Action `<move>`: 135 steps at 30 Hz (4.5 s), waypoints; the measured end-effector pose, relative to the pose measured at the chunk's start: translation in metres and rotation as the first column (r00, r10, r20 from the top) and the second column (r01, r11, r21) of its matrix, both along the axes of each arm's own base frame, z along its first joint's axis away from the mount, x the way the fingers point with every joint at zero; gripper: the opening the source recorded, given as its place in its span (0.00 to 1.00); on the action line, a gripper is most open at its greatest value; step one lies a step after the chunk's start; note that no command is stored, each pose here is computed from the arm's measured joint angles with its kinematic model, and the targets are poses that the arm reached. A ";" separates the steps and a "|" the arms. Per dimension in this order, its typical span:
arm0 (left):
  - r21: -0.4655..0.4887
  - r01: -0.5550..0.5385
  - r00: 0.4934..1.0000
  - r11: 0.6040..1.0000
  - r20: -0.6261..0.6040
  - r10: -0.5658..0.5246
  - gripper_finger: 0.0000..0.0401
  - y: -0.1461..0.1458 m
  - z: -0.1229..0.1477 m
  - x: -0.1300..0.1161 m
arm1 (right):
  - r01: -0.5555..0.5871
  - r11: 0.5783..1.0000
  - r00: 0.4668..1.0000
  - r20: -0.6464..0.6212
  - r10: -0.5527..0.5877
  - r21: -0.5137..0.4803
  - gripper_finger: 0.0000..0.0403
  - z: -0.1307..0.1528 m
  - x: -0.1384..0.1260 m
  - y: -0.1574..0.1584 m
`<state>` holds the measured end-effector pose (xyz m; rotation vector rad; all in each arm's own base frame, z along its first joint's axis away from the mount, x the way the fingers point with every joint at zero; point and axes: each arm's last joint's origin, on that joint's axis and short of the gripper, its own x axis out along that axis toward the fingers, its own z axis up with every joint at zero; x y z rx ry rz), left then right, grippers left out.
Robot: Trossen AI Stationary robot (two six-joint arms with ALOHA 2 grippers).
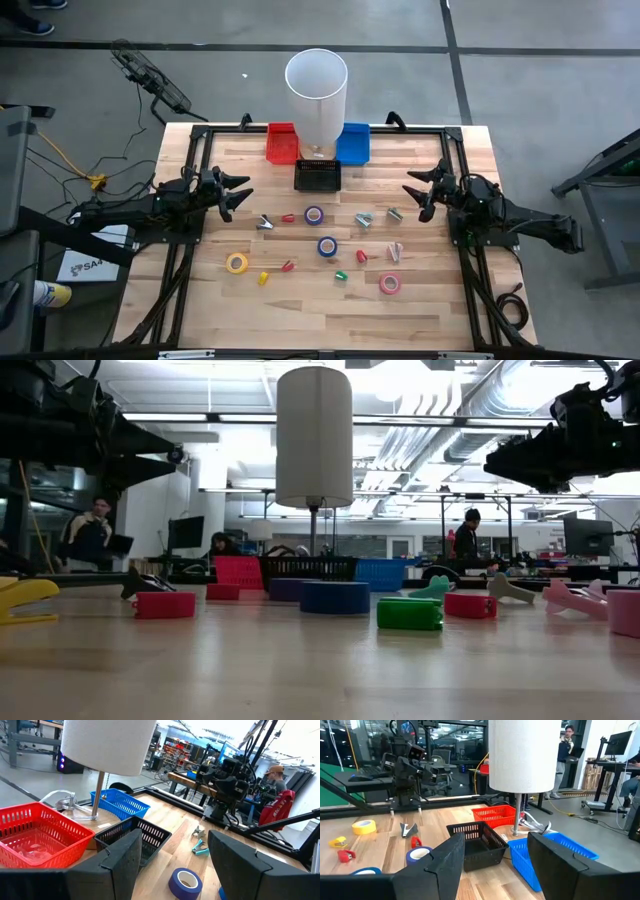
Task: Pick and place Stapler, Stapler remover, tape
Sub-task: Put the gray staple remover into the blue bin
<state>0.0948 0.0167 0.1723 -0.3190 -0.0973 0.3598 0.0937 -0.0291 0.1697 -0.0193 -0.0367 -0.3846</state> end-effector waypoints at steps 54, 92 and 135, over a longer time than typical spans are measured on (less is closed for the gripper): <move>0.000 0.000 1.000 1.000 0.000 0.000 0.56 0.000 0.000 0.000 | 0.454 0.621 0.798 -0.601 0.035 0.639 0.52 0.042 0.068 -0.044; 0.000 0.000 1.000 1.000 0.000 0.000 0.56 0.000 0.000 0.000 | 0.322 0.841 0.468 -0.845 0.258 0.435 0.80 -0.016 0.088 0.003; 0.000 0.000 1.000 1.000 0.000 0.000 0.56 0.000 0.000 0.000 | 0.350 0.846 0.515 -0.837 0.185 0.403 0.33 -0.047 0.104 0.000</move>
